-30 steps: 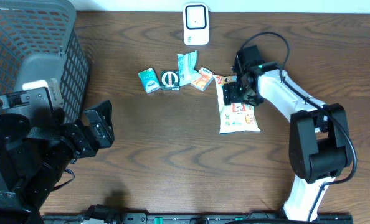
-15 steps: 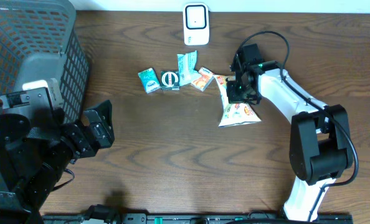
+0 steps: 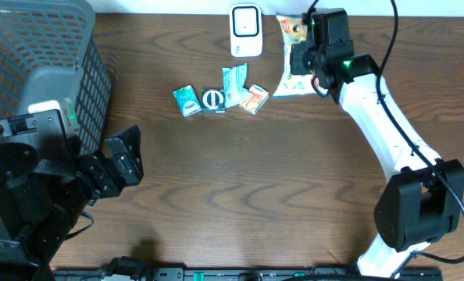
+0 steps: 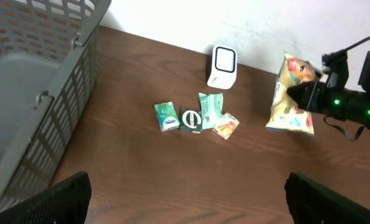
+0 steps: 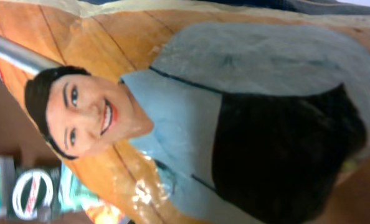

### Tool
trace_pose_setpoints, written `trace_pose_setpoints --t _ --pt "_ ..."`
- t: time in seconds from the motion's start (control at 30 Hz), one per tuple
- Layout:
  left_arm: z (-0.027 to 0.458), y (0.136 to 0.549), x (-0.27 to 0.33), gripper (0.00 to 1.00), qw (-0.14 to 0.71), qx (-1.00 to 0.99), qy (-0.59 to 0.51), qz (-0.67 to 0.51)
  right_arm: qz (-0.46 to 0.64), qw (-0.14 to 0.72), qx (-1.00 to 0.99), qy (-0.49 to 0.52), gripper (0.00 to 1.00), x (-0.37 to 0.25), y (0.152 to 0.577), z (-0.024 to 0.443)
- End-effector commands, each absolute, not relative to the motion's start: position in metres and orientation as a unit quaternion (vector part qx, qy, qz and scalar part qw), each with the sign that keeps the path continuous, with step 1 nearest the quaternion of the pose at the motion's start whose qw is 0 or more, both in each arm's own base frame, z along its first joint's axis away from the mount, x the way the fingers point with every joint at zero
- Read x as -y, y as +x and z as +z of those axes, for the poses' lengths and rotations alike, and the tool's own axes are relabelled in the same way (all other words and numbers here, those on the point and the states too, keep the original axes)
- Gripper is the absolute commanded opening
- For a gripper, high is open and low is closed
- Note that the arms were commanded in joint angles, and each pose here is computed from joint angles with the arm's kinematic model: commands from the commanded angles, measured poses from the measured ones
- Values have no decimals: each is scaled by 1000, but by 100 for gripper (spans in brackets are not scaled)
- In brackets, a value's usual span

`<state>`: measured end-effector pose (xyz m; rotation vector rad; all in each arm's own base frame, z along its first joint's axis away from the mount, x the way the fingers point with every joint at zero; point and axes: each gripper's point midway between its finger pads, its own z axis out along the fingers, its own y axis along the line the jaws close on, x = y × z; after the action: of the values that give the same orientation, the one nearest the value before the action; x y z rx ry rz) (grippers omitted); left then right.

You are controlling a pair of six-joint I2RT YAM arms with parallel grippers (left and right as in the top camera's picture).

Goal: Scan the item barcode

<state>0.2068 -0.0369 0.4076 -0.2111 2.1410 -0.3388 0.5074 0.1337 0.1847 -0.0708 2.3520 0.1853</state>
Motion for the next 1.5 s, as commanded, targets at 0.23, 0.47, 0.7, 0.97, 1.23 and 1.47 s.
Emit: trace_pose_setpoints --t 0.23,0.47,0.7,0.97,1.23,1.47 --pt "410 206 34 98 467 -869 -95 -134 147 517 -842 -50 1 -192 564 221" --pt "410 206 34 98 467 -869 -95 -134 179 620 -763 -48 1 -207 588 269" --pt "410 206 34 98 467 -869 -95 -134 180 689 -702 -22 1 -204 597 306" --pt "410 206 34 98 467 -869 -95 -134 192 683 -705 -19 1 -221 635 272" --pt "410 206 34 98 467 -869 -95 -134 185 640 -745 -29 1 -242 674 237" --pt "410 206 34 98 467 -869 -95 -134 188 627 -755 -36 1 -247 675 225"
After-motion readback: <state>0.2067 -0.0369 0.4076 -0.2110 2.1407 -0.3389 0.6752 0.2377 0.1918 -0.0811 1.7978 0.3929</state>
